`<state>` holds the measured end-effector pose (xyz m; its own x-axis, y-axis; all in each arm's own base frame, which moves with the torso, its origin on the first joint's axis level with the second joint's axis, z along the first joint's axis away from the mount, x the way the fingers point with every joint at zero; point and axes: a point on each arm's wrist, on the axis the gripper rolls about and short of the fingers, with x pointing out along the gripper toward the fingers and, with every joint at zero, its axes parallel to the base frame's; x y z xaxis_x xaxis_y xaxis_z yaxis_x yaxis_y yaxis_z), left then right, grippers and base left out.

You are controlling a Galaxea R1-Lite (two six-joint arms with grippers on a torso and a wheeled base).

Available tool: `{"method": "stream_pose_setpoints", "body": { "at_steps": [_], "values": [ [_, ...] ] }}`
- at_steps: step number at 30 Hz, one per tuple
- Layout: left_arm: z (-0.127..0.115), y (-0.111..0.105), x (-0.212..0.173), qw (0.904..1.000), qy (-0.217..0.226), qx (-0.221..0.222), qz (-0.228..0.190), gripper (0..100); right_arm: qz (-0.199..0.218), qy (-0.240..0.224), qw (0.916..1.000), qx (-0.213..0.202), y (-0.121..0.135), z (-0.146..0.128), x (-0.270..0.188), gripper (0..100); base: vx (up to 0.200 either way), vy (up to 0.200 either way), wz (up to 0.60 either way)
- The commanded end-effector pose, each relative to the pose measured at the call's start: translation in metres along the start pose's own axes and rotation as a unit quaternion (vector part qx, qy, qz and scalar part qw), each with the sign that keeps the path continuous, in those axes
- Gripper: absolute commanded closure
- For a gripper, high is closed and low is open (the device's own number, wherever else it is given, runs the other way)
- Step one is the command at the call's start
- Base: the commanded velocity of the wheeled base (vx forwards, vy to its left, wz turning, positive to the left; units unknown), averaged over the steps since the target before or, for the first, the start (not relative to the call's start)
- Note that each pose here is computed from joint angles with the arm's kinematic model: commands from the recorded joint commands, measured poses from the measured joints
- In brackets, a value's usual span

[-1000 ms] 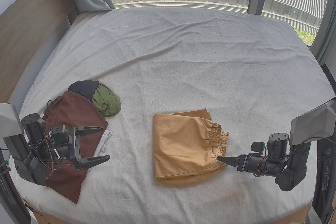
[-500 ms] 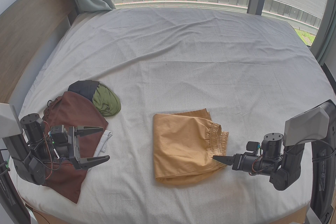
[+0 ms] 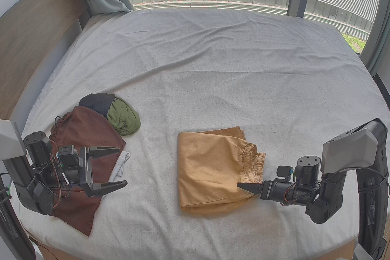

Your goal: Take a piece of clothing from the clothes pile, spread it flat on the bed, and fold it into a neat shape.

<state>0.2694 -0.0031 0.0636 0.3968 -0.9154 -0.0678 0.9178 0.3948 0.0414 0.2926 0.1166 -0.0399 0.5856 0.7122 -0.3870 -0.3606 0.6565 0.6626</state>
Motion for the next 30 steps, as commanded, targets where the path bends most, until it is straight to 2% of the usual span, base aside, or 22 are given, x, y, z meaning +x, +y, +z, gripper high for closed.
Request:
{"method": "stream_pose_setpoints", "body": {
  "at_steps": [1,8,9,25,30],
  "values": [
    [0.0,0.0,0.0,1.0,0.0,0.0,0.0,0,0.005,0.011,0.9999,-0.002,0.004,-0.006,0.002,0,0.0,0.0,0.0],
    [0.0,0.0,0.0,1.0,0.0,-0.001,0.0,0,0.005,0.011,0.9999,-0.003,0.005,-0.006,0.002,0,0.0,0.0,0.0],
    [0.0,0.0,0.0,1.0,0.0,-0.001,0.0,0,0.005,0.011,0.9999,-0.003,0.005,-0.006,0.002,100,0.0,0.0,0.0],
    [0.001,0.001,0.0,1.0,-0.001,0.002,0.002,0,0.007,0.016,0.9999,-0.003,0.006,-0.009,0.004,100,0.0,0.0,0.0],
    [0.0,0.0,0.0,1.0,0.001,-0.001,0.002,0,0.029,-0.004,0.9993,-0.022,0.024,0.004,-0.001,100,0.0,0.0,0.0]
  ]
}}
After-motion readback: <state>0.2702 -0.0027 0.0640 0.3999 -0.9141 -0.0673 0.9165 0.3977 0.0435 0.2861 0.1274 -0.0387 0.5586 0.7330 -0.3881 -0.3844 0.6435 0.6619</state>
